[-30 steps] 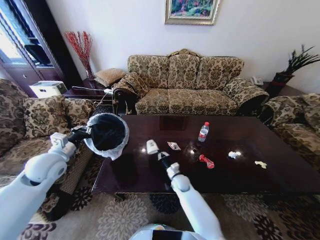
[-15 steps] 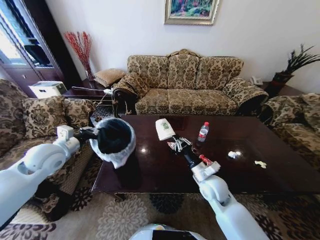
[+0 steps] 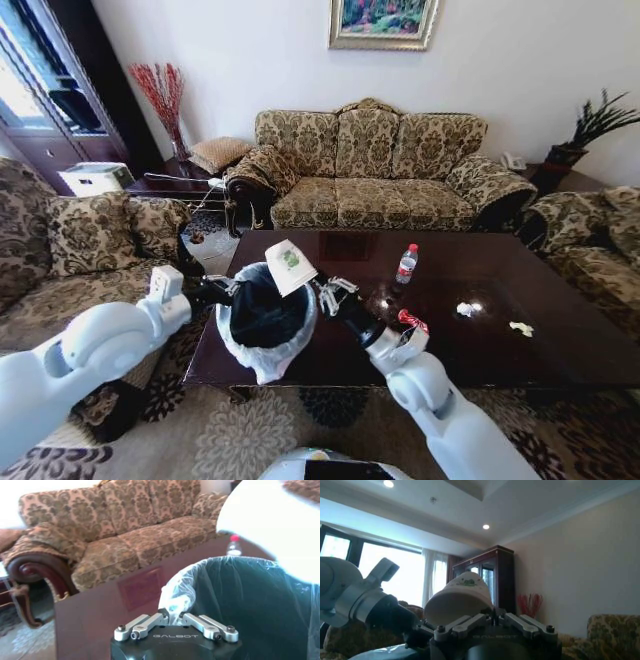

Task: Move to the front of the table and place the trash on the table into the trash bin.

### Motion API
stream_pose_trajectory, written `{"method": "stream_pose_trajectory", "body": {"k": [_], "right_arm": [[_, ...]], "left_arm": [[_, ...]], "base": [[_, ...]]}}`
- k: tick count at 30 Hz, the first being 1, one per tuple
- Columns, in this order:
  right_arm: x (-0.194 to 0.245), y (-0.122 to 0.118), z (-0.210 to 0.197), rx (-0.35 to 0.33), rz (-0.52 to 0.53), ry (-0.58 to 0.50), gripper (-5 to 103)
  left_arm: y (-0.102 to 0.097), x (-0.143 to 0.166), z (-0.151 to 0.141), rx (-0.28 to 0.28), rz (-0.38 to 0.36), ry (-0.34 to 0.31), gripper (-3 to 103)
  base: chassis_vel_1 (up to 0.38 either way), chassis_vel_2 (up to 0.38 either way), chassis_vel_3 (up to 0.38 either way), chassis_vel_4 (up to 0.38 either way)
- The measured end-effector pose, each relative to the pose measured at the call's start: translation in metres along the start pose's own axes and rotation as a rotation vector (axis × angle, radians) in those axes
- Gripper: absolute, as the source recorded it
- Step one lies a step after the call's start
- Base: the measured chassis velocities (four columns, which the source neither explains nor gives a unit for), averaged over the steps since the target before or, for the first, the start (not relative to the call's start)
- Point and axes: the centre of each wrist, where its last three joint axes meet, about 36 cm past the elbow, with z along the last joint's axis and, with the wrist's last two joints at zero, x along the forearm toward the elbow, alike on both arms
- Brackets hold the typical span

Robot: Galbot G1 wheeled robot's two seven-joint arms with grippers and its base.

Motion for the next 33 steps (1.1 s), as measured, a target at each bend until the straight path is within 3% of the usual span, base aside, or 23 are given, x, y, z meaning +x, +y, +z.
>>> {"method": "stream_pose_trajectory", "body": {"k": [5, 9, 18, 21, 23, 26, 28, 30, 33], "right_arm": [[0.001, 0.007, 0.006, 0.011, -0.013, 0.019, 3], [0.007, 0.01, 0.006, 0.011, -0.014, 0.026, 14], [0.022, 0.017, -0.011, 0.01, -0.02, -0.009, 51], [0.028, 0.018, -0.021, 0.003, 0.011, -0.035, 56], [0.04, 0.014, -0.037, 0.005, 0.13, -0.058, 67], [0.047, 0.01, -0.042, 0.013, 0.221, -0.06, 73], [0.055, 0.004, -0.043, 0.019, 0.364, -0.04, 83], [0.063, -0.008, -0.029, 0.001, 0.531, 0.036, 89], [0.073, -0.019, 0.0, -0.024, 0.651, 0.136, 97]], "left_arm": [[-0.013, 0.005, -0.003, -0.008, 0.031, -0.004, 2], [-0.014, 0.006, -0.002, -0.004, 0.032, -0.005, 2], [-0.014, 0.005, 0.001, 0.006, 0.026, -0.004, 2], [-0.012, 0.005, 0.002, 0.011, 0.015, -0.003, 2], [-0.005, 0.003, 0.004, 0.005, -0.019, 0.001, 2], [0.0, 0.002, 0.006, 0.002, -0.044, 0.003, 2], [0.007, 0.001, 0.009, 0.008, -0.079, 0.0, 2], [0.013, 0.0, 0.014, 0.028, -0.119, -0.01, 2], [0.017, -0.001, 0.02, 0.049, -0.148, -0.017, 2]], "base": [[0.0, 0.0, 0.0, 0.0], [0.0, 0.0, 0.0, 0.0], [0.0, 0.0, 0.0, 0.0], [0.0, 0.0, 0.0, 0.0], [0.0, 0.0, 0.0, 0.0], [0.0, 0.0, 0.0, 0.0], [0.0, 0.0, 0.0, 0.0], [0.0, 0.0, 0.0, 0.0], [0.0, 0.0, 0.0, 0.0]]}}
